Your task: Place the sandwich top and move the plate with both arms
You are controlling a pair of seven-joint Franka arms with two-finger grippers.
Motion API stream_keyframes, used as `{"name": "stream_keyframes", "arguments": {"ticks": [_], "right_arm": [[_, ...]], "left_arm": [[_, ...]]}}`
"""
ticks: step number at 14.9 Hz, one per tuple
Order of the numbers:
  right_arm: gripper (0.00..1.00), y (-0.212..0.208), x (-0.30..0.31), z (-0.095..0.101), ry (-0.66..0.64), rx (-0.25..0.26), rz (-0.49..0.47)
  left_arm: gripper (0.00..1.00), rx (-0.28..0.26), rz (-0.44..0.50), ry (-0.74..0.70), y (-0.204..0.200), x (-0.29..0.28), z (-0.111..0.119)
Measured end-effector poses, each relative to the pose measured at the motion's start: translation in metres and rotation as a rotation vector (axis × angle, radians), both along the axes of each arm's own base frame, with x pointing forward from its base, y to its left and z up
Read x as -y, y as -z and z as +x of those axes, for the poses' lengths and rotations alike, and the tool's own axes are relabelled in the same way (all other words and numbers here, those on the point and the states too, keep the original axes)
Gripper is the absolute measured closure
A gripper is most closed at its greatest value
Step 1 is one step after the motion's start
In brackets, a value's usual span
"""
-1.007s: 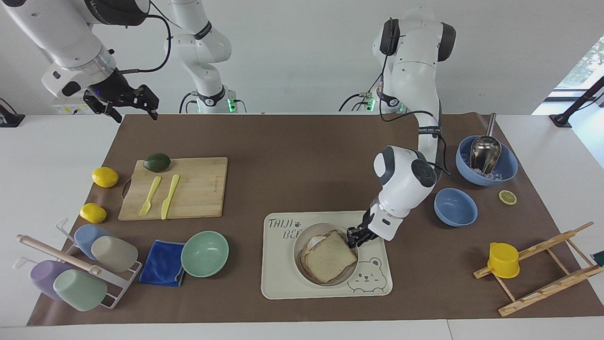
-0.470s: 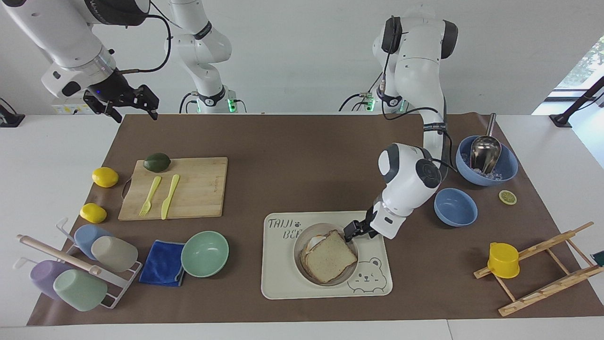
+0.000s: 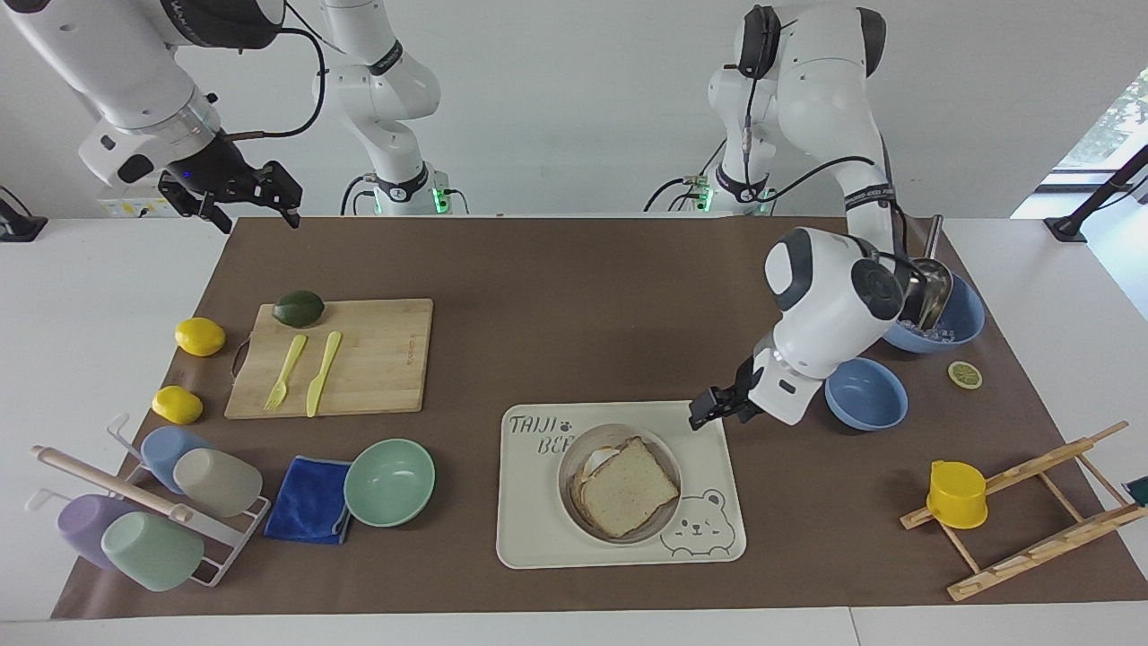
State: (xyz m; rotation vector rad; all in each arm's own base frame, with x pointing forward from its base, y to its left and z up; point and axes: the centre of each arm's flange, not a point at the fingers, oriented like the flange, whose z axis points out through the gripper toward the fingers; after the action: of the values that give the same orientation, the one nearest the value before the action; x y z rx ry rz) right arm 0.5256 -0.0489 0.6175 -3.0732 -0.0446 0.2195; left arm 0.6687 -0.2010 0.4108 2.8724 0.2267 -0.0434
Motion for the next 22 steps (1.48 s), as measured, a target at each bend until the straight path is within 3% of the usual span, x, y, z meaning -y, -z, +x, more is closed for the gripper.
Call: {"name": "stream_keyframes", "arguments": {"ticks": [9, 17, 22], "right_arm": [[0.0, 0.0, 0.0, 0.0, 0.0, 0.0, 0.0], [0.0, 0.0, 0.0, 0.0, 0.0, 0.0, 0.0], [0.0, 0.0, 0.0, 0.0, 0.0, 0.0, 0.0]], "left_arm": [[0.0, -0.031, 0.208, 0.102, -0.106, -0.043, -0.047], [0.0, -0.049, 0.205, 0.155, -0.196, -0.098, -0.106], [0.0, -0.076, 0.192, 0.209, -0.197, -0.123, -0.145]]}}
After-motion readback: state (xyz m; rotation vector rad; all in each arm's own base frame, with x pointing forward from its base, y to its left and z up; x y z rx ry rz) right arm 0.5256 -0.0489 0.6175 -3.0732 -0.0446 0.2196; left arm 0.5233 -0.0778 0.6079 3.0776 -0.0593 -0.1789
